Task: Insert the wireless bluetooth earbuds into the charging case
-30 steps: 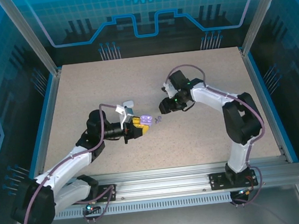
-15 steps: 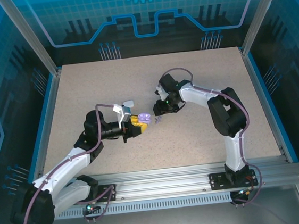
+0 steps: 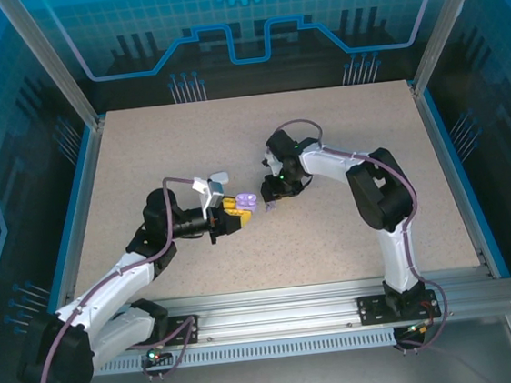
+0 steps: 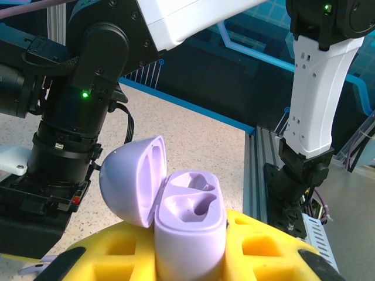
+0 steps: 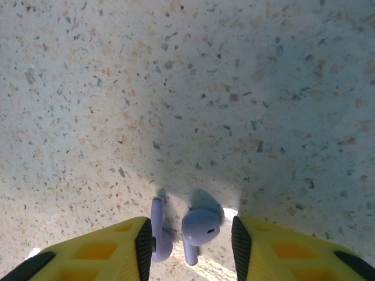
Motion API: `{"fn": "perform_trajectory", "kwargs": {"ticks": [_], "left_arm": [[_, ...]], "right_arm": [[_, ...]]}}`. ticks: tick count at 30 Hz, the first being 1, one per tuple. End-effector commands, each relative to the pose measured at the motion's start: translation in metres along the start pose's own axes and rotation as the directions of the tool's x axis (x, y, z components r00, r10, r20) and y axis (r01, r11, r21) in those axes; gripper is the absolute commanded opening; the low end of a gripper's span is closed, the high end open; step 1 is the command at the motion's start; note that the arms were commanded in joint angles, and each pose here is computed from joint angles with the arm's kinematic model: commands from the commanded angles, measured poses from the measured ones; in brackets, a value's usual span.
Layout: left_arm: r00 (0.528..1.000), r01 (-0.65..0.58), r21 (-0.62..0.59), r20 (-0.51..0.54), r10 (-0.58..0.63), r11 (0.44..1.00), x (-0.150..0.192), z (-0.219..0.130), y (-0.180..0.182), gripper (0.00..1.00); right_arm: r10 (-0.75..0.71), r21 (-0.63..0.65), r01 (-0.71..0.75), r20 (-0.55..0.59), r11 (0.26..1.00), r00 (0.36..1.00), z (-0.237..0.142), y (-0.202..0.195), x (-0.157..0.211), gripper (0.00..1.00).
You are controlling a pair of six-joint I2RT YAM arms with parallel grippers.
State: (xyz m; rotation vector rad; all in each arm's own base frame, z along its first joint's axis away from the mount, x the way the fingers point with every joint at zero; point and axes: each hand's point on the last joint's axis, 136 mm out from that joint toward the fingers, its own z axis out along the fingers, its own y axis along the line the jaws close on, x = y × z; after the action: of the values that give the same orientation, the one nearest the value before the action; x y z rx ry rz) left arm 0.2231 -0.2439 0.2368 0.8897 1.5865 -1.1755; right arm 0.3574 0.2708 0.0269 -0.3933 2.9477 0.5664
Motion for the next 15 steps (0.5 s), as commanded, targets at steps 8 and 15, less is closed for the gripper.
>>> {"fn": "perform_trajectory", "kwargs": {"ticks": [8, 15], "left_arm": [[1.000, -0.006, -0.011, 0.005, 0.006, 1.000, -0.002, -0.002, 0.002, 0.14], [1.000, -0.001, -0.011, 0.004, 0.001, 1.000, -0.002, -0.002, 0.002, 0.14]], "right_arm": [[0.022, 0.106, -0.016, -0.056, 0.994, 0.998, 0.009, -0.013, 0.011, 0.38], [0.037, 0.157, -0.031, -0.038, 0.987, 0.999, 0.001, -0.021, 0.013, 0.34]]}}
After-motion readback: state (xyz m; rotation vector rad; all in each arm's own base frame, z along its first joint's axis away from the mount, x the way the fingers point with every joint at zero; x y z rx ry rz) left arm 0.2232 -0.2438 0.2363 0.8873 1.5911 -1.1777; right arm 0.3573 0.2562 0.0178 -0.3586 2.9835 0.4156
